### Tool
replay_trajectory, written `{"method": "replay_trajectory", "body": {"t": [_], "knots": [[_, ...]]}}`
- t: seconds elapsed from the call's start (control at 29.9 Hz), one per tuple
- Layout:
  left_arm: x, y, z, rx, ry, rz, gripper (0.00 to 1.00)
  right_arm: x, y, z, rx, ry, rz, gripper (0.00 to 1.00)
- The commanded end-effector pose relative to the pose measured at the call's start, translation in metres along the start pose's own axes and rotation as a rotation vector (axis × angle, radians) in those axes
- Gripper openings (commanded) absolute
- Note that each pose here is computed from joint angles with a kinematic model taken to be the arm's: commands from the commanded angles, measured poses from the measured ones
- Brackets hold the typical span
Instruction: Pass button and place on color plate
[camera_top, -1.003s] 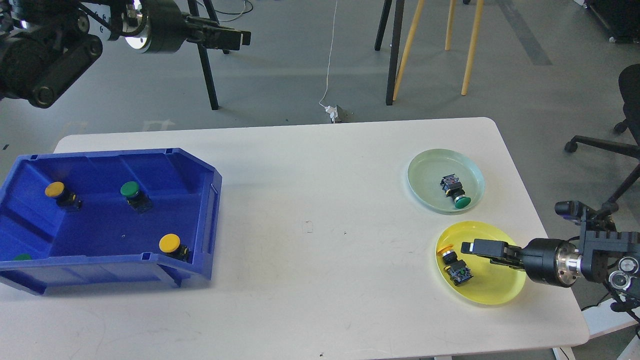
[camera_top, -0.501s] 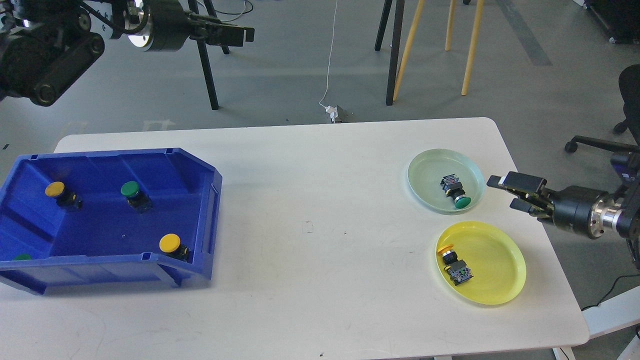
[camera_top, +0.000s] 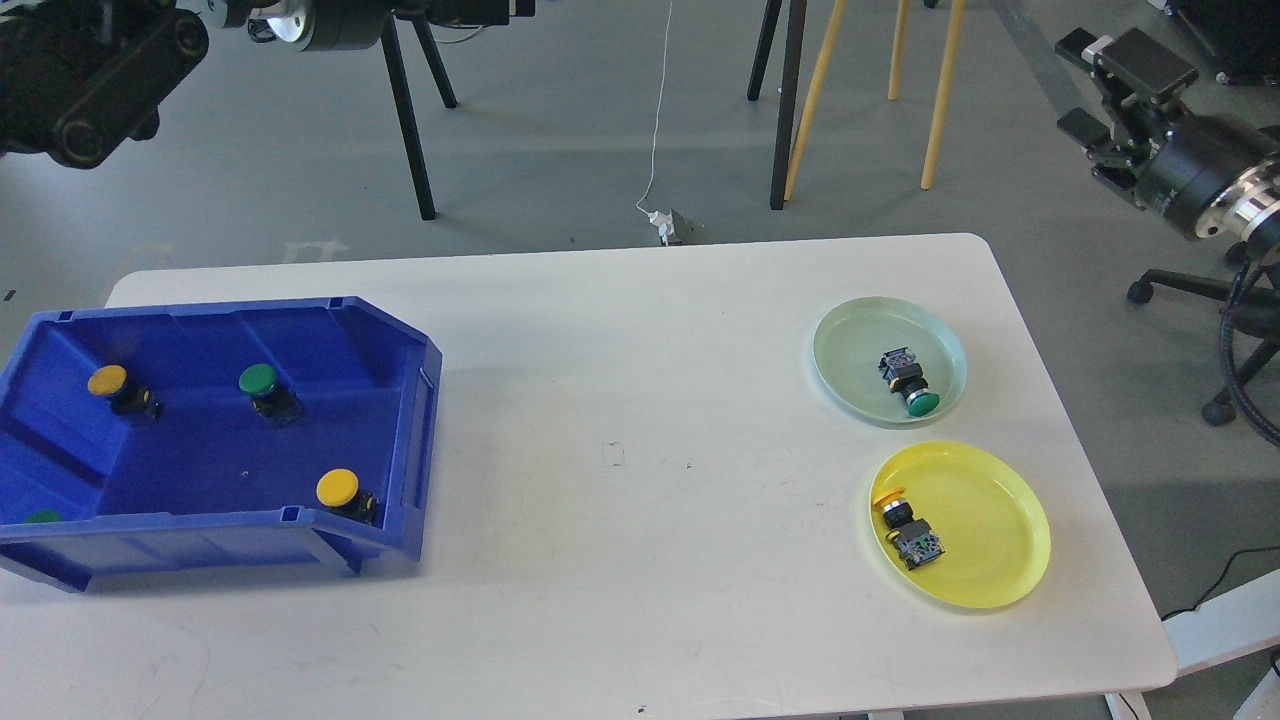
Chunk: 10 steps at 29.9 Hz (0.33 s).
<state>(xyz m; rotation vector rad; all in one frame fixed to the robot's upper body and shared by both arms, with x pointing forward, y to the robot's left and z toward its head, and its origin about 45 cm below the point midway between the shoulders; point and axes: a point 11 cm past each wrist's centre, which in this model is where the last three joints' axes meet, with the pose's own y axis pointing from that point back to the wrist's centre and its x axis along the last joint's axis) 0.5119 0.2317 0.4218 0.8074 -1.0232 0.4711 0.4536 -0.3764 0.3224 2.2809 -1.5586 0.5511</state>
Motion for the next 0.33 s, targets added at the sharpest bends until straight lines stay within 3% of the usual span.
{"method": "replay_trajectory", "body": {"t": [0.0, 0.2, 0.3], "knots": [[0.010, 0.001, 0.006, -0.028, 0.028, 0.041, 0.99, -0.004, -0.025, 0.005, -0.057, 0.057, -0.006, 0.98], [0.030, -0.010, 0.022, -0.109, 0.080, 0.265, 0.99, -0.030, -0.052, 0.010, -0.114, 0.175, -0.019, 0.98], [0.035, -0.011, 0.016, -0.073, 0.109, 0.340, 0.99, -0.037, -0.057, 0.006, -0.097, 0.167, -0.014, 0.98]]}}
